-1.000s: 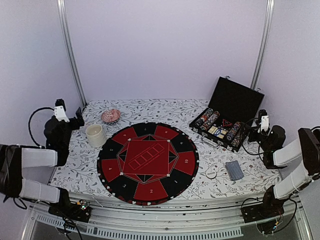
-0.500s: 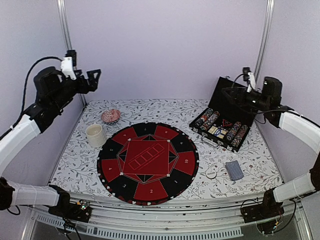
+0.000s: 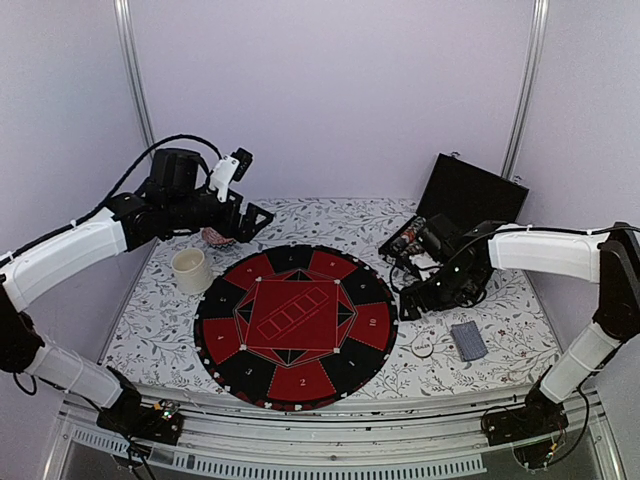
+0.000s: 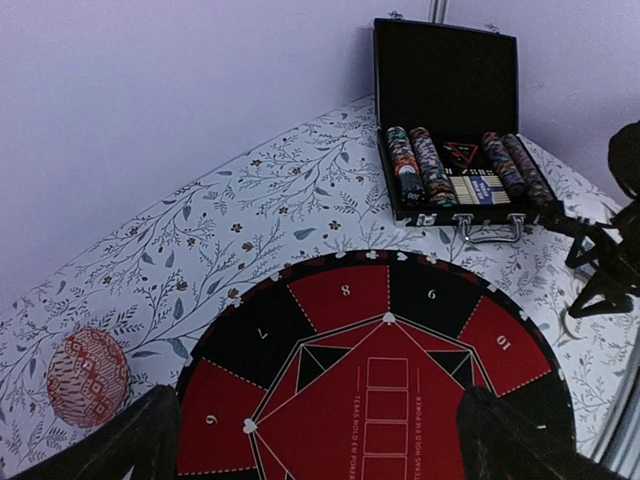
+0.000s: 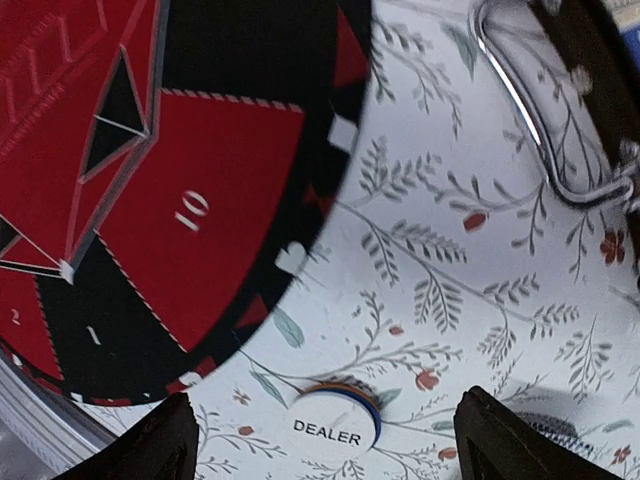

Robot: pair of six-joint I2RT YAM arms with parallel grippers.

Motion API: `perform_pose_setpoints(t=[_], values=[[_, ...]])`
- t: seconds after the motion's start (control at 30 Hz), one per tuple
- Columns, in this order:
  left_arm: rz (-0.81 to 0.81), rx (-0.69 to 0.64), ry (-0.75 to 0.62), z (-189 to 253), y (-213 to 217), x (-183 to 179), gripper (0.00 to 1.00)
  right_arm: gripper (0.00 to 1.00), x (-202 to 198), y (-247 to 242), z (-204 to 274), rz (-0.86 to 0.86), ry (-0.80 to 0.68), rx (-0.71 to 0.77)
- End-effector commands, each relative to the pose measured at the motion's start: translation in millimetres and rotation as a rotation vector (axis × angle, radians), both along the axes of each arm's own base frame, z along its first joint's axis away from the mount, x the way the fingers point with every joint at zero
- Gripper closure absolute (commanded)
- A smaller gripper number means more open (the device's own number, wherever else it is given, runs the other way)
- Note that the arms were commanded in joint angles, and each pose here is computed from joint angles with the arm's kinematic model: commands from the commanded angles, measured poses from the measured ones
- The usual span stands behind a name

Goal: Distribute texas hold em gaming equipment

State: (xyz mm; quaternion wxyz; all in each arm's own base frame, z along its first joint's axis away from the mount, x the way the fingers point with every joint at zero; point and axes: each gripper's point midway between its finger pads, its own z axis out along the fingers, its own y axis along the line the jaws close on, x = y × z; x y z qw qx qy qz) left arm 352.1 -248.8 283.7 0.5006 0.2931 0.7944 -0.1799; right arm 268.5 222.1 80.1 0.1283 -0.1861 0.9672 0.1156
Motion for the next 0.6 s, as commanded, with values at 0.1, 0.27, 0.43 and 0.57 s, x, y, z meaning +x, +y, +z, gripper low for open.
perform_pose_setpoints(t=[0.1,0.27,0.43,0.57], values=[[-0.085,0.001,0.035,-18.1,-14.5,-7.0,0.02,0.13,-43.4,-21.1,-40.1,-0.065,0.157,-0.189],[-0.084,0.025,0.047,-30.7,-14.4,-4.4,0.02,0.19,-47.4,-14.2,-51.5,-0.059,0.17,-0.22],[-0.09,0.03,0.047,-33.3,-14.2,-5.6,0.02,0.27,-50.1,-16.7,-56.7,-0.063,0.168,-0.283],[-0.092,0.032,0.042,-33.3,-13.3,-6.4,0.02,0.33,-53.1,-19.8,-59.9,-0.064,0.166,-0.322]])
